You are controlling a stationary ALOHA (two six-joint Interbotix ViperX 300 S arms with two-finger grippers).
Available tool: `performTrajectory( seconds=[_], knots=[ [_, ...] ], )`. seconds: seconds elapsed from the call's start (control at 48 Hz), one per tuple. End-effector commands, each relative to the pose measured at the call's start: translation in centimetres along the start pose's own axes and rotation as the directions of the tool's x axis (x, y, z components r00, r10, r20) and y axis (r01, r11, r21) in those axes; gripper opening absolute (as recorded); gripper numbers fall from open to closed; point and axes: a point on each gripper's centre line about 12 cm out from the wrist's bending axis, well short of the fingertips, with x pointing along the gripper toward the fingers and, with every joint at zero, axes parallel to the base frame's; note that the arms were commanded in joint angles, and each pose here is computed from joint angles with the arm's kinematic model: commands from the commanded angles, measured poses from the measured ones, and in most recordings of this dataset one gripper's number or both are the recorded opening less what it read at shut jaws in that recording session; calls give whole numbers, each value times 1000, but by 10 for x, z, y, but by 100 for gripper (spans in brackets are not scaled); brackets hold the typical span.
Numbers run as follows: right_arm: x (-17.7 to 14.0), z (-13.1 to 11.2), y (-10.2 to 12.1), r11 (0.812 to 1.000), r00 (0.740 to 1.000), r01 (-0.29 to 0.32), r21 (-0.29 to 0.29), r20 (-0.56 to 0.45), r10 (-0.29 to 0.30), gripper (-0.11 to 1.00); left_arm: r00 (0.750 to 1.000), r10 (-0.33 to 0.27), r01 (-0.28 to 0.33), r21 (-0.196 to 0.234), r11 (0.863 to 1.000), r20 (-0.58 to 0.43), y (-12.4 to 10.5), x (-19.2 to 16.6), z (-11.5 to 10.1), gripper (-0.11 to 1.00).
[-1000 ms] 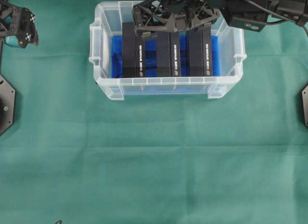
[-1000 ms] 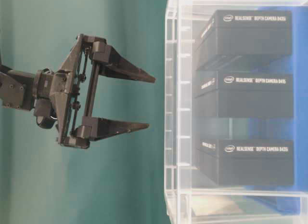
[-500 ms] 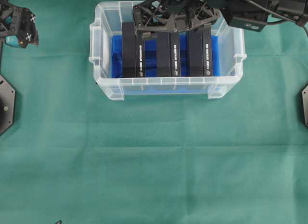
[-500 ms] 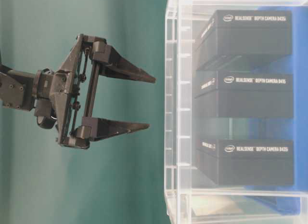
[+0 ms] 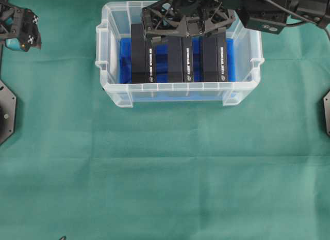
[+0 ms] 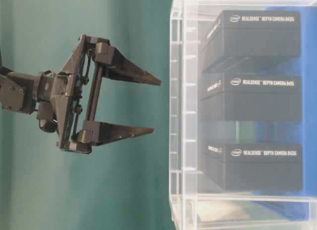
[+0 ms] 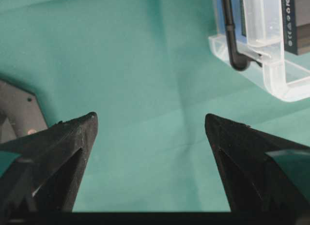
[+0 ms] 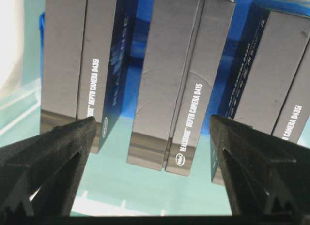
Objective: Take out the box from the case.
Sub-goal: 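Move the open right gripper over the middle black box, then lower the right gripper and close it on the middle box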
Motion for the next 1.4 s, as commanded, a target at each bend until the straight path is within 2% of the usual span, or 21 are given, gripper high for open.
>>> performTrajectory(
  seconds=[0.0, 0.312, 0.604, 0.917, 1.375],
  knots=[
    [-11, 1, 2, 1000, 1000, -24, -1, 10, 24, 94, 1000, -13, 13, -3, 1000, 11, -1, -4, 2, 92],
    [2, -1, 2, 1000, 1000, 3, -8, 1, -3, 94, 1000, -14, 14, -3, 1000, 12, -1, -4, 2, 92],
    [21, -4, -9, 999, 999, 51, -12, -10, -51, 94, 1000, -12, 12, -2, 1000, 10, -1, -4, 2, 92],
    [41, -4, -13, 1000, 1000, 19, -12, -1, -19, 94, 1000, -6, 6, -1, 1000, 7, -1, -2, 2, 92],
    [64, 0, -17, 999, 999, 35, -5, -5, -35, 94, 1000, -2, 2, -1, 1000, 4, 0, 0, 1, 92]
  ],
)
